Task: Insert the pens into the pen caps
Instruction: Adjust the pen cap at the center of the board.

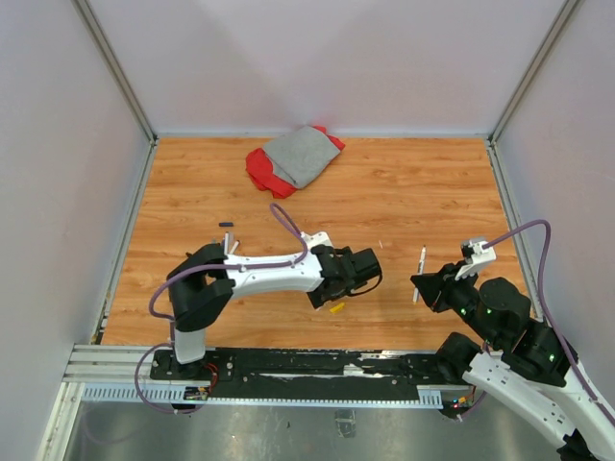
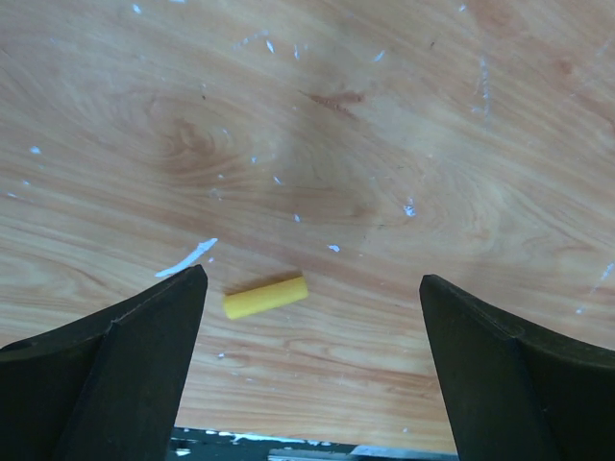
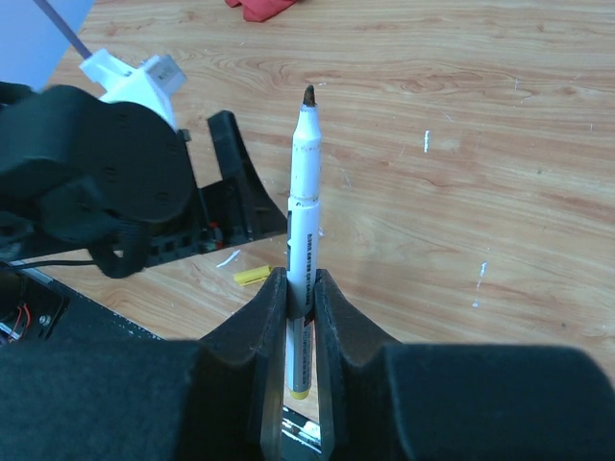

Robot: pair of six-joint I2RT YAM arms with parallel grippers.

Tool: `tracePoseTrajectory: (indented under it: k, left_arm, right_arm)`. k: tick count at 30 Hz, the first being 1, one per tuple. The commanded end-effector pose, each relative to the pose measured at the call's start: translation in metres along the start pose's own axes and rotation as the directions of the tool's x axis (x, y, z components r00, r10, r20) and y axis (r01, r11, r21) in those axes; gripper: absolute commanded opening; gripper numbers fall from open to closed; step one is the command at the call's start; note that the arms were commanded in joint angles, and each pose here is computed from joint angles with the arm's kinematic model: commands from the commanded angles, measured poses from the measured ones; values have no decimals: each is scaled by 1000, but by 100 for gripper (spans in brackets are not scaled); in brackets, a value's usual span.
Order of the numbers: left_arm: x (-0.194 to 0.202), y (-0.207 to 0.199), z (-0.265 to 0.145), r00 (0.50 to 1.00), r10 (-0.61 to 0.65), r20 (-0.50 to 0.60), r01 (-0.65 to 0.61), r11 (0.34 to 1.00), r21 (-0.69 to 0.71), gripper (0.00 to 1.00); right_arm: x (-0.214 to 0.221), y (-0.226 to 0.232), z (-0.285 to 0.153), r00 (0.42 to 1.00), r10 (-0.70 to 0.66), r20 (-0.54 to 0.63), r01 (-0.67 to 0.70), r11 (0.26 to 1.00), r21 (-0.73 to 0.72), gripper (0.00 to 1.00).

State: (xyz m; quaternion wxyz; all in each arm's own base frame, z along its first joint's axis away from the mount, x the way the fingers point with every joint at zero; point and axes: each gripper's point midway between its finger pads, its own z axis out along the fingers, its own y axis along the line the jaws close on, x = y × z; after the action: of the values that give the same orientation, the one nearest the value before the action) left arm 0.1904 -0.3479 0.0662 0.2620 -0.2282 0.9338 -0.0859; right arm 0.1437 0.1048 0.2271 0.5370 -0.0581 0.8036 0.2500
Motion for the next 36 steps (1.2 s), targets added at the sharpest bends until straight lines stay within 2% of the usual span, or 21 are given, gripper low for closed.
tracePoseTrajectory:
  k: [1, 13, 26, 36]
  left_arm:
    - [25, 8, 12, 998, -18, -53, 12, 994, -106, 97]
    - [45, 25, 22, 994, -26, -108, 9, 987, -158, 84]
    - [58, 33, 14, 987, -25, -157, 0, 987, -159, 78]
    - [61, 34, 27, 991, -21, -133, -2, 985, -173, 72]
  right_arm:
    - [-2, -1, -3, 1000, 12, 11, -12, 1000, 3, 5]
    - [0, -3, -2, 1000, 10, 6, -10, 1000, 13, 5]
    - [7, -2, -2, 1000, 29, -7, -29, 1000, -1, 6]
    - [6, -4, -3, 1000, 21, -4, -21, 1000, 7, 6]
